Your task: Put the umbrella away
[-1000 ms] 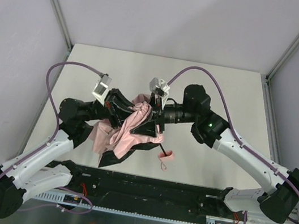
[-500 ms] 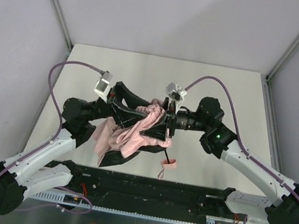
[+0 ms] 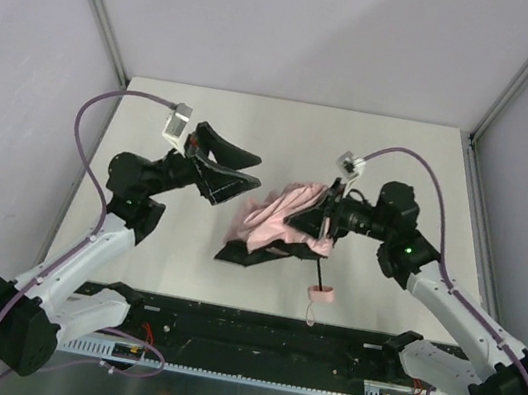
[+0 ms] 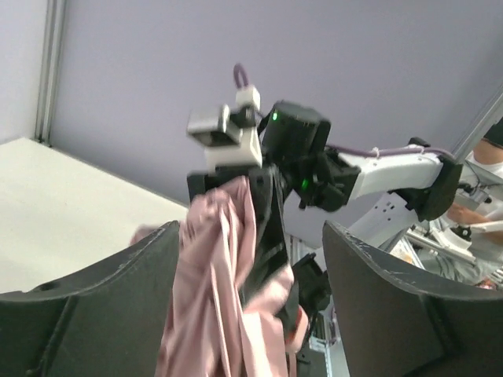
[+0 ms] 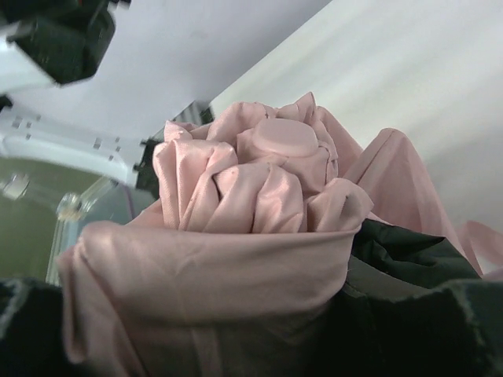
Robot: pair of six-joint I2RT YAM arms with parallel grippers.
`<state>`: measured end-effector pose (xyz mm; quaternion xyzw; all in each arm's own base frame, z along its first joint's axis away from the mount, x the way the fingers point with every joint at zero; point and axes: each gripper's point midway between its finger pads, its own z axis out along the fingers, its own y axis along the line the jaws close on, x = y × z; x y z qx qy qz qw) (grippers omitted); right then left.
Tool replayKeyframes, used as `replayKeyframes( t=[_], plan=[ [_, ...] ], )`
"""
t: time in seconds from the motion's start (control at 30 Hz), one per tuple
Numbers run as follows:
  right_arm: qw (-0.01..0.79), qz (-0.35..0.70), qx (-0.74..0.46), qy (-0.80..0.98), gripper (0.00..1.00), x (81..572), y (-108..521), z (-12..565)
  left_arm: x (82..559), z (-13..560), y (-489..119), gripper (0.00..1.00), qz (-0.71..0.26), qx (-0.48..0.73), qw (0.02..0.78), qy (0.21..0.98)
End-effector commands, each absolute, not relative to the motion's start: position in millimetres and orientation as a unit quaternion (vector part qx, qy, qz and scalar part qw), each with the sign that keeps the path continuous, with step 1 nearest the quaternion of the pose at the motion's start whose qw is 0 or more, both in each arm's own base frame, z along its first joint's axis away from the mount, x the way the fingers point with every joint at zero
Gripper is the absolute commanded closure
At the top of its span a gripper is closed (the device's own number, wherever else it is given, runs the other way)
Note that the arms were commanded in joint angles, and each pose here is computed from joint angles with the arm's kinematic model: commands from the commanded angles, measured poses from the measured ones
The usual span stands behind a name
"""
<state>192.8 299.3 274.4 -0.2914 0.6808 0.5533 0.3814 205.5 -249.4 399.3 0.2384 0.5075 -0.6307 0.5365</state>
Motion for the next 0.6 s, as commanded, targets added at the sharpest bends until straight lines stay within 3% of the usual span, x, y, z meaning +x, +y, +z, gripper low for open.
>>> replayKeyframes(
  t=[0.0,0.23,0.43,0.57],
  plan=[
    [0.464,0.548,-0.255,0.648,1.00,214,271,324,190,395,-262,0.29,-0.619,0.286,0.520,0.515],
    [0.448,0.609,-0.293,0.586,1.00,186,263,362,176,351,-319,0.62,-0.648,0.313,0.431,0.544],
    [0.436,0.625,-0.309,0.569,1.00,165,246,387,191,290,-339,0.74,-0.634,0.316,0.363,0.606],
    [0.446,0.608,-0.289,0.590,1.00,177,223,390,216,267,-323,0.73,-0.567,0.298,0.384,0.665]
  ],
)
